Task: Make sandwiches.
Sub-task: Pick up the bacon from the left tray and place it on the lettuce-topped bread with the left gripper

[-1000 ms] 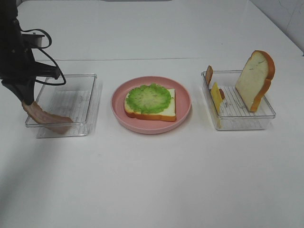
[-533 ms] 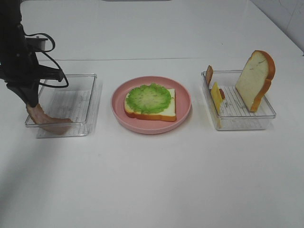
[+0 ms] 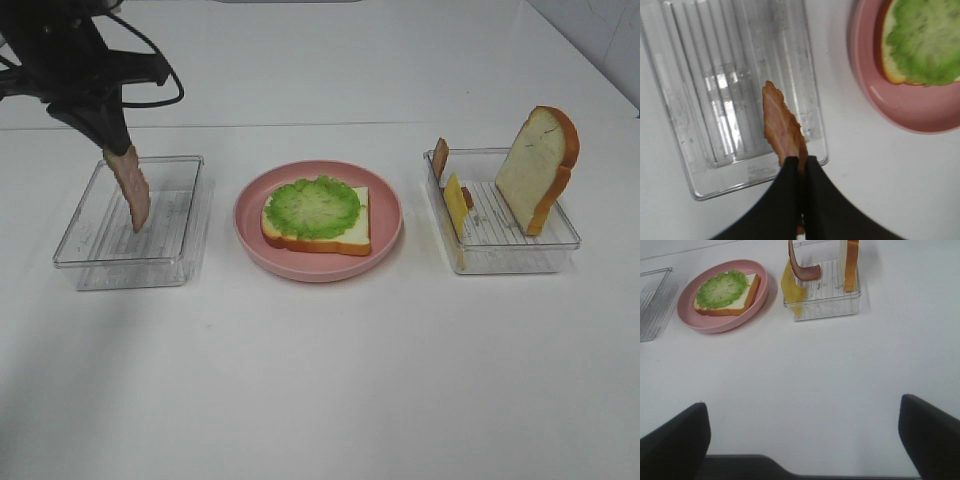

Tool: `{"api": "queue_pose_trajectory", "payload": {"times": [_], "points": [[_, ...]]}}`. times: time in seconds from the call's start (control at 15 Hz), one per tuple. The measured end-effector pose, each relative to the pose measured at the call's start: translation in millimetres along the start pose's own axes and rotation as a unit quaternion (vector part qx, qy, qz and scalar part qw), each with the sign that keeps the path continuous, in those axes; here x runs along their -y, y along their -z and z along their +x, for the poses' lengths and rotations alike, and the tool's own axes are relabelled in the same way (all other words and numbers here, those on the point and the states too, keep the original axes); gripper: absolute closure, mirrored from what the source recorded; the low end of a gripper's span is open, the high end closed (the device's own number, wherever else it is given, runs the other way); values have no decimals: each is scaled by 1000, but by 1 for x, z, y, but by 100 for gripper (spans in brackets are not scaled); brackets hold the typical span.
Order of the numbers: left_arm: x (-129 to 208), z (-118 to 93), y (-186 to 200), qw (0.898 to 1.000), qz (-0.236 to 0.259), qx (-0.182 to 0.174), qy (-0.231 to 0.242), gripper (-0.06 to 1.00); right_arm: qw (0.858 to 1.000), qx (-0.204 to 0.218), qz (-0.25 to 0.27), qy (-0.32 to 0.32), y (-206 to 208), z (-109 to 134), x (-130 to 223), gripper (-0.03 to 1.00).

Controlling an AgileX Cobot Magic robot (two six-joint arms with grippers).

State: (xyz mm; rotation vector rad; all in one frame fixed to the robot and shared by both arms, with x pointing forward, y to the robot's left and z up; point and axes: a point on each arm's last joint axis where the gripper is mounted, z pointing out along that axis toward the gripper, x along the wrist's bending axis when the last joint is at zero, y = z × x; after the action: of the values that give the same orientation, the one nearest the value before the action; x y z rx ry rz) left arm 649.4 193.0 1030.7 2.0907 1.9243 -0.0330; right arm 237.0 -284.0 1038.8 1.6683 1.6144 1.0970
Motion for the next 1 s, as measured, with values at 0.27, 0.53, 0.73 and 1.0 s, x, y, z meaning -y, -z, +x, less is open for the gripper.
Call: {"api": "queue_pose_trajectory", "payload": {"times": [0.27,0.53,0.73,1.0], "points": [[-11,-41,21,994,-53,82,-45,94,1000,0,0,0,0,0,0,-1],[-29,-89,7,974,-99,181,-91,94,1000,0,0,0,0,0,0,-1],[-42,-125,-22,962,-97,230,-115,94,1000,0,0,0,0,0,0,-1],[-48,-158,-59,951,-81,270,-130,94,1000,0,0,0,0,0,0,-1]]}}
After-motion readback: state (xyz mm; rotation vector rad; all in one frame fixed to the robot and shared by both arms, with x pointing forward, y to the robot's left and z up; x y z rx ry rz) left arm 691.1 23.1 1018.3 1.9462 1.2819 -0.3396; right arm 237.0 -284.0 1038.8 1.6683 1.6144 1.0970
